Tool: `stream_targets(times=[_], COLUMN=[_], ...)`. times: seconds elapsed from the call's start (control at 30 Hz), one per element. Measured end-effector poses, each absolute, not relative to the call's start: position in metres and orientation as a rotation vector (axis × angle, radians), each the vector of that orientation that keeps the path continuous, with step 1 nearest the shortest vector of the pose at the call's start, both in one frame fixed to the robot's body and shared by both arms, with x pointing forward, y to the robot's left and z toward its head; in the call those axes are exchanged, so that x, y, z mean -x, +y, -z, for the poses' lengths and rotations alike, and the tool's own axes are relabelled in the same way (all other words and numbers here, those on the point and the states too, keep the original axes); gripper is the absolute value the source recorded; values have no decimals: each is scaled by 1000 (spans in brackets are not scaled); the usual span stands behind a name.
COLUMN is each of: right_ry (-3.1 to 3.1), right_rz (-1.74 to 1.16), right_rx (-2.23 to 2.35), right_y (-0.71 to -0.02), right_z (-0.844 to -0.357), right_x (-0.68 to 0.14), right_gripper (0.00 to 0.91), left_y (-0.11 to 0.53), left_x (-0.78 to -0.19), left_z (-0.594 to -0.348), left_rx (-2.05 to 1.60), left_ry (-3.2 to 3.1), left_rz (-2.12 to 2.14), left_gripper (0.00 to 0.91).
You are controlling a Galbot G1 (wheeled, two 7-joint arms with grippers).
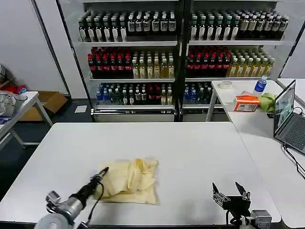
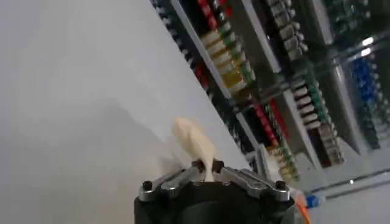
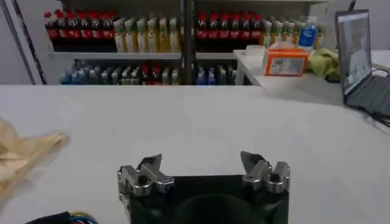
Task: Fold and organize the clothes.
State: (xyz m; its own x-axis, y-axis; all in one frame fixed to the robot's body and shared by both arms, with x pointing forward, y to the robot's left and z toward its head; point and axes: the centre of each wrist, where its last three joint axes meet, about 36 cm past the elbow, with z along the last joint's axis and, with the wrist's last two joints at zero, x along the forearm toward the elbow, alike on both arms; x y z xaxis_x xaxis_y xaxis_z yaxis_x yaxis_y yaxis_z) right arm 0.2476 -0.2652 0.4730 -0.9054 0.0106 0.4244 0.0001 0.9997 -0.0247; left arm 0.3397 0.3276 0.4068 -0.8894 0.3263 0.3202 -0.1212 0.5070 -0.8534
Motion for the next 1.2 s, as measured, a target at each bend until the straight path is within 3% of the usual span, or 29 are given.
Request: stream_targets(times=[0.17, 0.37, 0.5, 0.6, 0.7, 1.0, 1.2], right_ry=[-2707, -2713, -2710, -2706, -2703, -2704, -2701], right_rz=[-29, -19, -18, -21, -26, -31, -28], right_rx=[-2, -15, -20, -20, -17, -10, -5], right_y=[-265, -262, -262, -263, -264, -262, -261], right_z=[-473, -472, -471, -469, -467, -464, -461], right_x=[-251, -253, -254, -254, -253, -255, -255], right_gripper=[907, 907, 907, 907, 907, 907, 907], left_y=[374, 433, 445, 438, 421, 337, 279], left_x=[-336, -331, -331, -330, -332, -341, -357], left_z=[-436, -495, -529, -538, -536, -479, -458], left_rx=[74, -30, -40, -27, 7, 106, 192], left_ry=[-2397, -2569, -2659, -2694, -2701, -2624, -2598], left_rz=[-1302, -1097, -917, -769, -623, -292, -288], left_gripper=[20, 20, 20, 20, 20, 20, 20])
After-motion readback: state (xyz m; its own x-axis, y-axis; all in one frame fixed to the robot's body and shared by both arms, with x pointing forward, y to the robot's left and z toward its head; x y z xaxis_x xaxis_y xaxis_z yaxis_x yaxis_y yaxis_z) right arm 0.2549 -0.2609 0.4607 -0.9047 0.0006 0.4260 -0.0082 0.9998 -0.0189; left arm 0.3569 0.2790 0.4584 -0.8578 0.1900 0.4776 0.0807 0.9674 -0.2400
